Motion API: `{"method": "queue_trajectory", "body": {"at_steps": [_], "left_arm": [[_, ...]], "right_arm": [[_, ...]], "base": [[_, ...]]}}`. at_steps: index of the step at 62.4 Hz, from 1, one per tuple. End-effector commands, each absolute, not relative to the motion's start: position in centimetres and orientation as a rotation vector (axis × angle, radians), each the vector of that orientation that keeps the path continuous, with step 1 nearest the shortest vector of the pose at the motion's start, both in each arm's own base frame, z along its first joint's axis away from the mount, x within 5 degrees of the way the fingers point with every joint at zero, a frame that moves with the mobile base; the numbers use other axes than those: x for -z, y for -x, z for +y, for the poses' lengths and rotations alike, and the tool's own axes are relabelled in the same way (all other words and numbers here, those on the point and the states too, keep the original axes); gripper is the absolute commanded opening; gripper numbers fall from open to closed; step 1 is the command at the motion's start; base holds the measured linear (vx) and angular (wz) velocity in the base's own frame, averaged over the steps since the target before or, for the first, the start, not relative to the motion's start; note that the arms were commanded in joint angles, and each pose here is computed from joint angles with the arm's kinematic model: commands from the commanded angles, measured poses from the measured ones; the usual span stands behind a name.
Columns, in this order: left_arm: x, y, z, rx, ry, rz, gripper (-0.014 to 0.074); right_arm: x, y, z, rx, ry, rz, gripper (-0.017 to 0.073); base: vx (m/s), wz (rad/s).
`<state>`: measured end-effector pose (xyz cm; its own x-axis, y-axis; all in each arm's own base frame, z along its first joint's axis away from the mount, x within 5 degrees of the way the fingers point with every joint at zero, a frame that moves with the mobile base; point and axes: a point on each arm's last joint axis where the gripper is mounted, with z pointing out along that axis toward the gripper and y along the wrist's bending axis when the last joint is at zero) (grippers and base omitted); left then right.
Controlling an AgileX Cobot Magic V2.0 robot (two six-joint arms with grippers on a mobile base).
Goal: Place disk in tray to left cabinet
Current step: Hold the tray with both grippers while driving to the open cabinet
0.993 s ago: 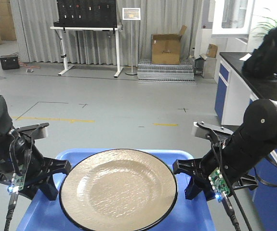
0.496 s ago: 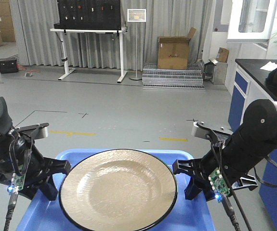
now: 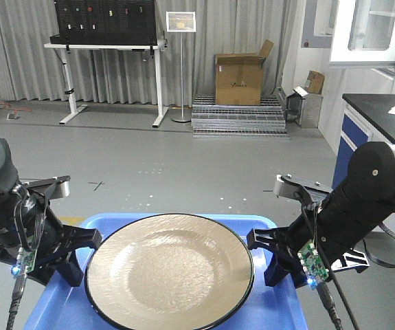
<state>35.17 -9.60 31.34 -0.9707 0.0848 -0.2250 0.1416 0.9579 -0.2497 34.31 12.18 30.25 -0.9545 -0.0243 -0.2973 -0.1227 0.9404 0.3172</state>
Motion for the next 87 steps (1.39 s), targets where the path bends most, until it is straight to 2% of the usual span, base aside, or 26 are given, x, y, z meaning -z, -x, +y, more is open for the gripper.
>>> {"method": "queue_trajectory", "body": {"at_steps": [1, 87], "left_arm": [[-34.40, -34.24, -9.89, 0.447, -0.180, 2.798, 0.0000], [-34.40, -34.24, -9.89, 0.447, -0.181, 2.797, 0.0000]], "right_arm": [[-33.46, -33.74, 12.22, -0.539, 0.123, 2.684, -0.0002], [-33.34, -33.45, 12.22, -0.542, 0.131, 2.717, -0.0002]], "base": [[0.69, -0.04], [0.69, -0.02]]}}
